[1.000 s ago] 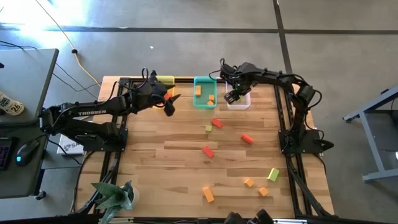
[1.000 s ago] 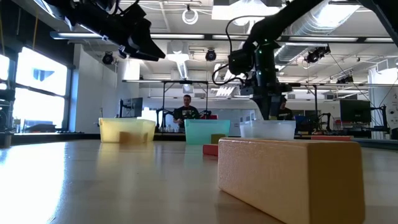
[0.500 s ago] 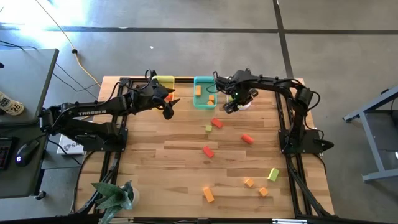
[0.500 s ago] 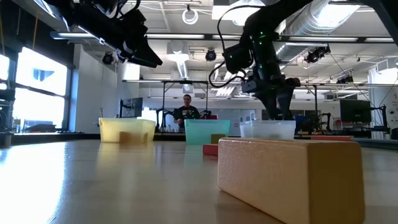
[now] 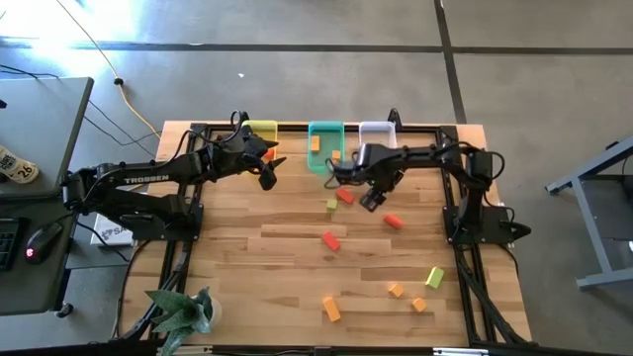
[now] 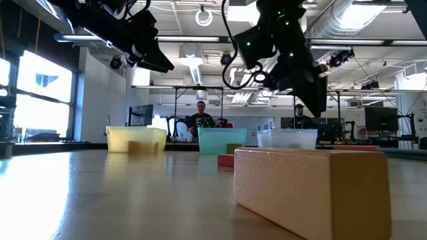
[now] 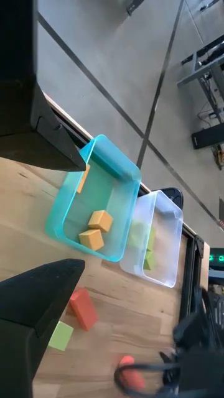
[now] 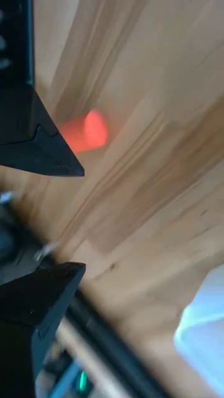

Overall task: Sort & place blocks by color
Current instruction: Put the orange block into the yellow bin

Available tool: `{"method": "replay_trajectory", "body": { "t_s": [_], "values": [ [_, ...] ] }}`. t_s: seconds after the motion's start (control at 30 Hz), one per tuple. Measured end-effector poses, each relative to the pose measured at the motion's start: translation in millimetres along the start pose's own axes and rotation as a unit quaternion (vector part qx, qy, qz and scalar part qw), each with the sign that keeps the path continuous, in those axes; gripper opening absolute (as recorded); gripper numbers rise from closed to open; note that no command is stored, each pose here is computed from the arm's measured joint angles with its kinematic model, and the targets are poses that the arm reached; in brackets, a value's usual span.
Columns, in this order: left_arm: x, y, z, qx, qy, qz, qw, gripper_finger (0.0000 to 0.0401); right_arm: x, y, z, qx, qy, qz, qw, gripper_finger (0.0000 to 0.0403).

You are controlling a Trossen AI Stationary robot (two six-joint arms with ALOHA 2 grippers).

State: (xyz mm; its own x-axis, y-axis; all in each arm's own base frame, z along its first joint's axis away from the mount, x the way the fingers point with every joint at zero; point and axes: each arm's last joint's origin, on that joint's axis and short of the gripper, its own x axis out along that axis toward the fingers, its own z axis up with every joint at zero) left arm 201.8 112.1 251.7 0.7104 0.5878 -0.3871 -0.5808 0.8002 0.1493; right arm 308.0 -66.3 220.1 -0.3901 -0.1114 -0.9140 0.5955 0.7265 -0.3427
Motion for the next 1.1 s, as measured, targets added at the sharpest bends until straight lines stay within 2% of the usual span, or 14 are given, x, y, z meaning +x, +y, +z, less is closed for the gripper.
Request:
{"method": "replay_trajectory", "body": {
  "t_s": [0.1, 0.27, 0.4, 0.47, 0.57, 0.77, 0.9, 1.1],
  "values": [
    [0, 0, 0, -0.001, 0.0, 0.0, 1.0, 0.0229, -2, 6, -9, -0.022, -0.003, -0.041, 0.999, 0.0224],
    [0, 0, 0, -0.001, 0.0, 0.0, 1.0, 0.0229, -3, 8, -25, -0.032, -0.032, -0.054, 0.998, 0.0224],
    [0, 0, 0, -0.001, -0.001, -0.001, 1.0, 0.0229, 3, -3, -50, -0.016, -0.044, -0.059, 0.997, 0.0224],
    [0, 0, 0, -0.004, -0.001, -0.002, 1.0, 0.0229, 8, -10, -64, -0.006, -0.054, -0.035, 0.998, 0.0224],
    [0, 0, 0, -0.026, -0.001, -0.003, 1.0, 0.0229, 13, -18, -81, 0.015, -0.083, 0.034, 0.996, 0.0224],
    [0, 0, 0, -0.065, -0.001, -0.002, 0.998, 0.0229, 27, -27, -103, 0.032, -0.129, 0.175, 0.976, 0.0224],
    [0, 0, 0, -0.093, 0.0, 0.0, 0.996, 0.0229, 41, -26, -107, 0.036, -0.146, 0.215, 0.965, 0.0224],
    [0, 0, 0, -0.117, 0.0, 0.0, 0.993, 0.0229, 66, -19, -106, 0.015, -0.137, 0.228, 0.964, 0.0224]
  ]
}}
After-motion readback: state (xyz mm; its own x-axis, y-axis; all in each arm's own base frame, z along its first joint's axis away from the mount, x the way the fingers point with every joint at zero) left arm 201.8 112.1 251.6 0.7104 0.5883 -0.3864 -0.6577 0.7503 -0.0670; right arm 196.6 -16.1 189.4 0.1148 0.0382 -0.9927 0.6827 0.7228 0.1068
